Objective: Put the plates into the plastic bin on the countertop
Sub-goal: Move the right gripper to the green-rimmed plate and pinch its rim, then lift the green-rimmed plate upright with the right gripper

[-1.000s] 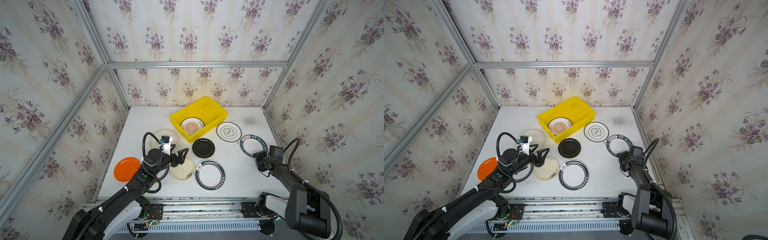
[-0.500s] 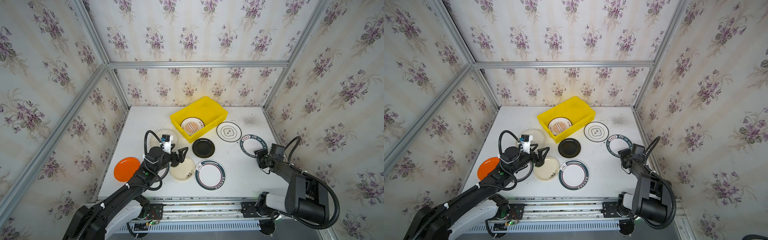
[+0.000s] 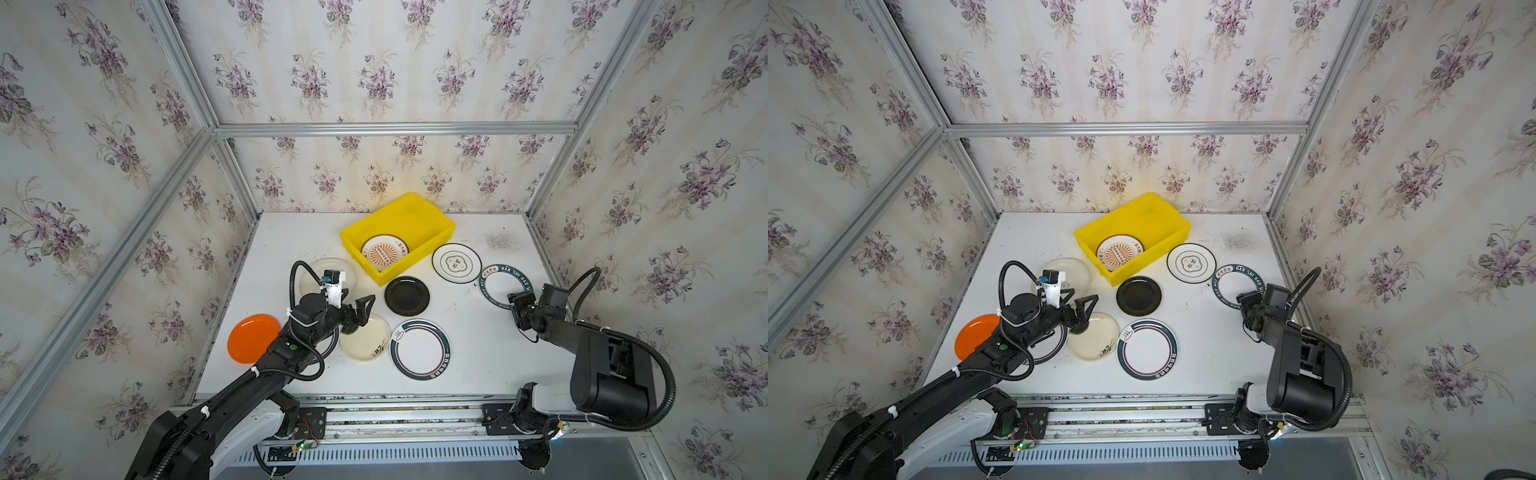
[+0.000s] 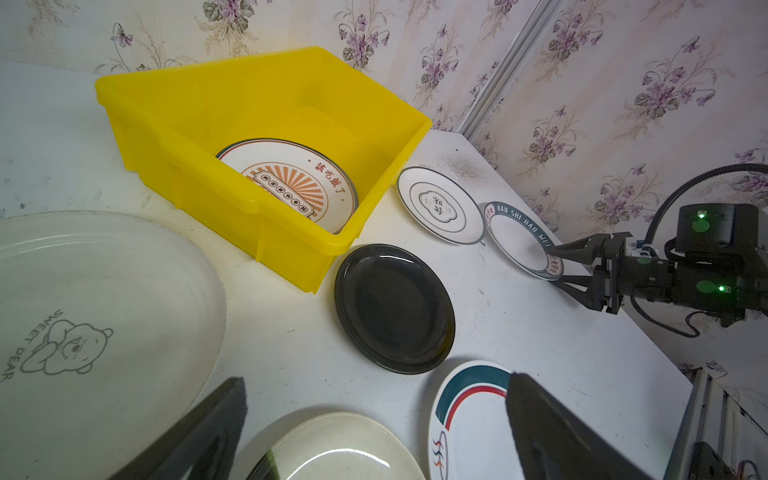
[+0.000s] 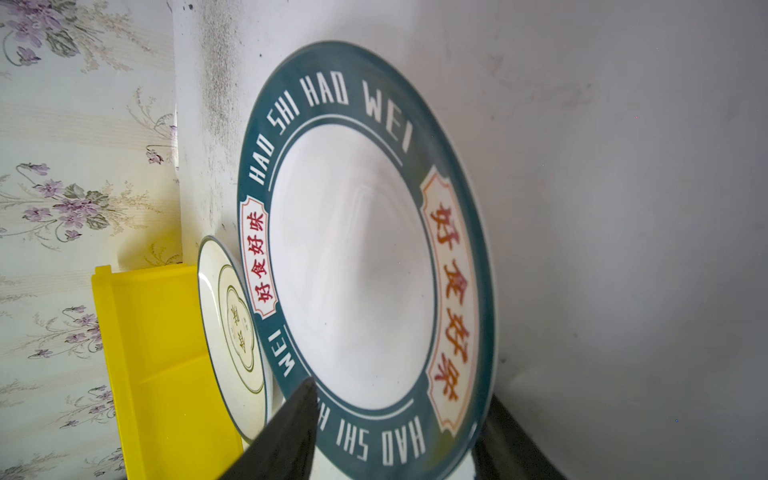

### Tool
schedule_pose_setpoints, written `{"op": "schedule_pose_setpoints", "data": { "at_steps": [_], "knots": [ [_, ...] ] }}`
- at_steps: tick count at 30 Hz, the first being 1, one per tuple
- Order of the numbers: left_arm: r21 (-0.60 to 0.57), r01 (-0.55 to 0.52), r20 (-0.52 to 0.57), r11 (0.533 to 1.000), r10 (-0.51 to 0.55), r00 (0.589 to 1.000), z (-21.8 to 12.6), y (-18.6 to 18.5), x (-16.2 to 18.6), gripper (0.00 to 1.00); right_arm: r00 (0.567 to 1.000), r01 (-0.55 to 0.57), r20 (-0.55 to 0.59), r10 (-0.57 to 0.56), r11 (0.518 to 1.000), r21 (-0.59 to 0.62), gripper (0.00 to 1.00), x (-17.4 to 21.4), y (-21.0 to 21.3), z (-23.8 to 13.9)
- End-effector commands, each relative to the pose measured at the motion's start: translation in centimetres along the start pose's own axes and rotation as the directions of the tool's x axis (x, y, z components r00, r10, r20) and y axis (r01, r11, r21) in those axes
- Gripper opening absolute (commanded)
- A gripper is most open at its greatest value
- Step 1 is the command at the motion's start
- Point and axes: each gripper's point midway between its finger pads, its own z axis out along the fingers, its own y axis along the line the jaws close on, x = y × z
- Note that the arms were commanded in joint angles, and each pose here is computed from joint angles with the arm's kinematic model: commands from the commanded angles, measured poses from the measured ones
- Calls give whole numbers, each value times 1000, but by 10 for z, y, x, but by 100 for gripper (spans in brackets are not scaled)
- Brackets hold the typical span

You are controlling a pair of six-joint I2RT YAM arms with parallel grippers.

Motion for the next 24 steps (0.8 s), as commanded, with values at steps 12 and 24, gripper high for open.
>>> {"op": "schedule_pose_setpoints", "data": {
  "at_steps": [12, 24],
  "knots": [
    [-22, -17, 17, 1000, 17, 1000, 0, 3, -6, 100, 997, -60, -30, 65, 990, 128, 19, 12, -32, 1],
    [-35, -16, 11, 999, 17, 1000, 2, 5, -5, 100, 998, -57, -8, 58, 992, 114, 4, 7, -27, -3]
  ]
}}
